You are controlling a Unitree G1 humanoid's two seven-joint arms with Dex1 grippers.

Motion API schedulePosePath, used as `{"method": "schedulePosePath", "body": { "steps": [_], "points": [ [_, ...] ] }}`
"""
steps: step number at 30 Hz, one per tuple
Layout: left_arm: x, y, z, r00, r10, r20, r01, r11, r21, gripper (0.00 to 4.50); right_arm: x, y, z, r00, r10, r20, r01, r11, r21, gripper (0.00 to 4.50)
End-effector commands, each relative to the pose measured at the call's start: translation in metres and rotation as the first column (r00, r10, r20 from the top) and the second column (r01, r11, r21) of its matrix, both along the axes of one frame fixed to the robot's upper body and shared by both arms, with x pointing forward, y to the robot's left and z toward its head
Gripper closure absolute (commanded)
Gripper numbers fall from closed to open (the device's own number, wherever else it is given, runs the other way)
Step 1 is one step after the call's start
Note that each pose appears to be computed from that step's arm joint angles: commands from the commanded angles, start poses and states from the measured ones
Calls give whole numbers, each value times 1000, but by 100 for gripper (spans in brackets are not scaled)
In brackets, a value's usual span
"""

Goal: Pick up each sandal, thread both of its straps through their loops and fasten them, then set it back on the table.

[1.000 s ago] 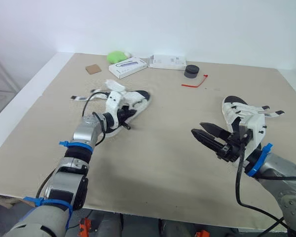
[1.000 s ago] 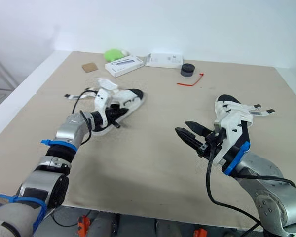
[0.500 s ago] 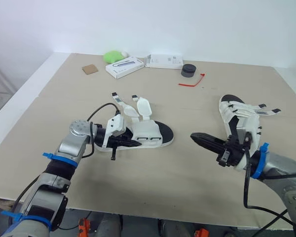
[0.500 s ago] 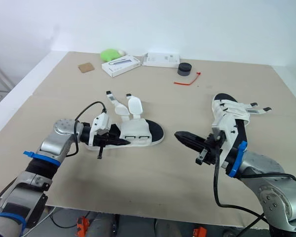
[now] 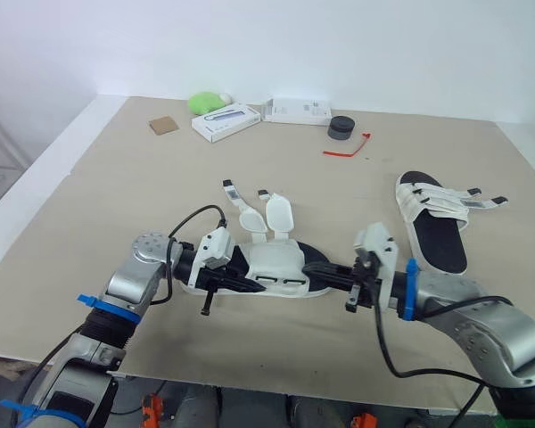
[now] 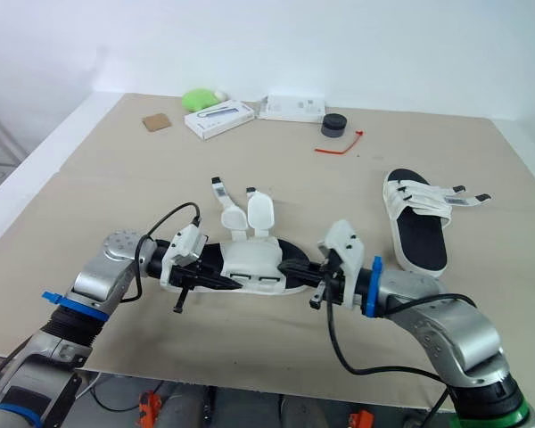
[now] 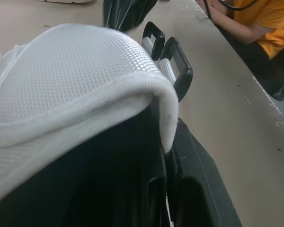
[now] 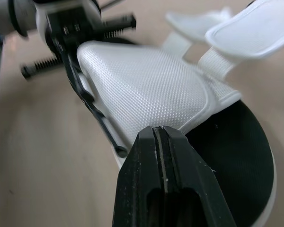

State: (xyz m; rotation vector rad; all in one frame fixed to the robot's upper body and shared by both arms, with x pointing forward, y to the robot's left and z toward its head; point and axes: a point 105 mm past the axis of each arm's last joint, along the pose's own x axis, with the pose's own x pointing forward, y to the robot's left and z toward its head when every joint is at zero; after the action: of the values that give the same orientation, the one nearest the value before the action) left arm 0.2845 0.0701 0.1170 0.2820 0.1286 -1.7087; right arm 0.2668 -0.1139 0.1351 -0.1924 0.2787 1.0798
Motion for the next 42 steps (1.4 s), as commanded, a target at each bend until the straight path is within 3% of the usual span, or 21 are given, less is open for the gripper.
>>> {"method": "schedulePosePath", "body": {
  "steps": [1,8,18,37,42],
  "points": [
    [-9,-1,7,997,-71,28,72,997,-25,450,1,-9,2,999,36,31,-34,998,-61,445],
    [-14,2,5,990,-132,39,133,991,-5,450,-1,-39,28,998,42,52,-39,998,-58,445],
    [-15,-7,0,982,-181,53,180,984,5,450,-8,-9,2,988,152,-14,-153,986,-64,445],
    [1,-22,-19,985,-169,26,169,986,2,450,16,33,-3,959,281,-36,-279,959,43,445],
    [8,-19,-22,987,-158,27,157,987,19,450,16,30,-21,948,304,-96,-305,952,5,445]
  ]
}}
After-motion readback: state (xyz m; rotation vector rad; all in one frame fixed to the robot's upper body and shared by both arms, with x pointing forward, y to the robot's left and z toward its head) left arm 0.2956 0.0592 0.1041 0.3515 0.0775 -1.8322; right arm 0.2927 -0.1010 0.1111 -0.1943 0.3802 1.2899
